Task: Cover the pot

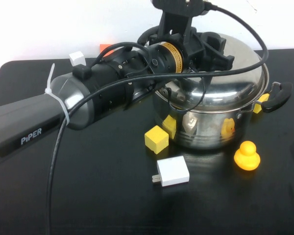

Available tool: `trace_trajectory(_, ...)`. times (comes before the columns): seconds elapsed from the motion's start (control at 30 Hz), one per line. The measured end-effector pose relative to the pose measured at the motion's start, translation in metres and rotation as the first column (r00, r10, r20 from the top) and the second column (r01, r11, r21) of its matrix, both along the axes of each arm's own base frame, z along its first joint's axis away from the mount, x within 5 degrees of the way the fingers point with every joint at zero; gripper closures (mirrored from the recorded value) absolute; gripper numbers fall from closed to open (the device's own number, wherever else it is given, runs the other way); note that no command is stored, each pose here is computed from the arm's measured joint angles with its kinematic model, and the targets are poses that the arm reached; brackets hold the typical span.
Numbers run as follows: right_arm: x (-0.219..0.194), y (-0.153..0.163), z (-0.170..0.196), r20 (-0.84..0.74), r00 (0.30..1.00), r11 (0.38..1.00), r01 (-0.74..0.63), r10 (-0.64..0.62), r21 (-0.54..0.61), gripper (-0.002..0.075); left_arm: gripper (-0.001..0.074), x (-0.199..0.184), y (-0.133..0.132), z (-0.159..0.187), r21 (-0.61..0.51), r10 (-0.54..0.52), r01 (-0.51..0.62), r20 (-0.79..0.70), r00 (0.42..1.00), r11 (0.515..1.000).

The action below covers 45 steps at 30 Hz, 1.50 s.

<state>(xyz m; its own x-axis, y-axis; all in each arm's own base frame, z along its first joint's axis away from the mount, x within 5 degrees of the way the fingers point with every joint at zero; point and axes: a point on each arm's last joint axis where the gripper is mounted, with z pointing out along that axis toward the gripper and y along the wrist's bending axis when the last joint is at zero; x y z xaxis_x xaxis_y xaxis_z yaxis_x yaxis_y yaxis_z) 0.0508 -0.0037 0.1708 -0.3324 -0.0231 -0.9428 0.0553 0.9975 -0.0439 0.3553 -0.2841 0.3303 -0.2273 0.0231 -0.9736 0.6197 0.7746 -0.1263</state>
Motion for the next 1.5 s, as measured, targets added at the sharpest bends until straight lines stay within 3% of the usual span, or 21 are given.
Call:
trace_trajectory(0.07, 0.000, 0.000, 0.000, 0.000, 1.000, 1.000, 0.000, 0.000, 0.000, 0.0728, 0.0388, 0.000, 0.000, 0.000, 0.006, 0.003, -0.003, -0.002, 1.000, 1.000)
trace_trajectory(0.23, 0.000, 0.000, 0.000, 0.000, 1.000, 1.000, 0.000, 0.000, 0.000, 0.0728, 0.0227, -0.002, 0.004, 0.005, 0.023, 0.025, -0.024, -0.005, 1.000, 0.999)
trace_trajectory(0.37, 0.000, 0.000, 0.000, 0.000, 1.000, 1.000, 0.000, 0.000, 0.000, 0.0728, 0.0213, -0.011, 0.013, 0.025, 0.037, 0.033, -0.035, 0.046, 0.998, 0.999)
trace_trajectory(0.57, 0.000, 0.000, 0.000, 0.000, 1.000, 1.000, 0.000, 0.000, 0.000, 0.0728, 0.0309, -0.033, 0.038, 0.073, 0.082, 0.080, -0.095, 0.168, 0.983, 0.992)
trace_trajectory(0.67, 0.000, 0.000, 0.000, 0.000, 1.000, 1.000, 0.000, 0.000, 0.000, 0.0728, 0.0407, -0.049, 0.059, 0.100, 0.072, 0.146, -0.162, 0.189, 0.971, 0.984)
trace_trajectory(0.83, 0.000, 0.000, 0.000, 0.000, 1.000, 1.000, 0.000, 0.000, 0.000, 0.0728, 0.0643, -0.083, 0.101, 0.141, 0.016, 0.294, -0.300, 0.161, 0.942, 0.954)
trace_trajectory(1.0, 0.000, 0.000, 0.000, 0.000, 1.000, 1.000, 0.000, 0.000, 0.000, 0.0728, 0.0722, -0.115, 0.137, 0.162, -0.003, 0.386, -0.388, 0.125, 0.914, 0.921)
trace_trajectory(1.23, 0.000, 0.000, 0.000, 0.000, 1.000, 1.000, 0.000, 0.000, 0.000, 0.0728, 0.0735, -0.160, 0.171, 0.130, 0.010, 0.389, -0.390, 0.058, 0.920, 0.921)
trace_trajectory(1.5, 0.000, 0.000, 0.000, 0.000, 1.000, 1.000, 0.000, 0.000, 0.000, 0.0728, 0.0735, -0.218, 0.212, 0.058, -0.017, 0.353, -0.354, -0.037, 0.935, 0.935)
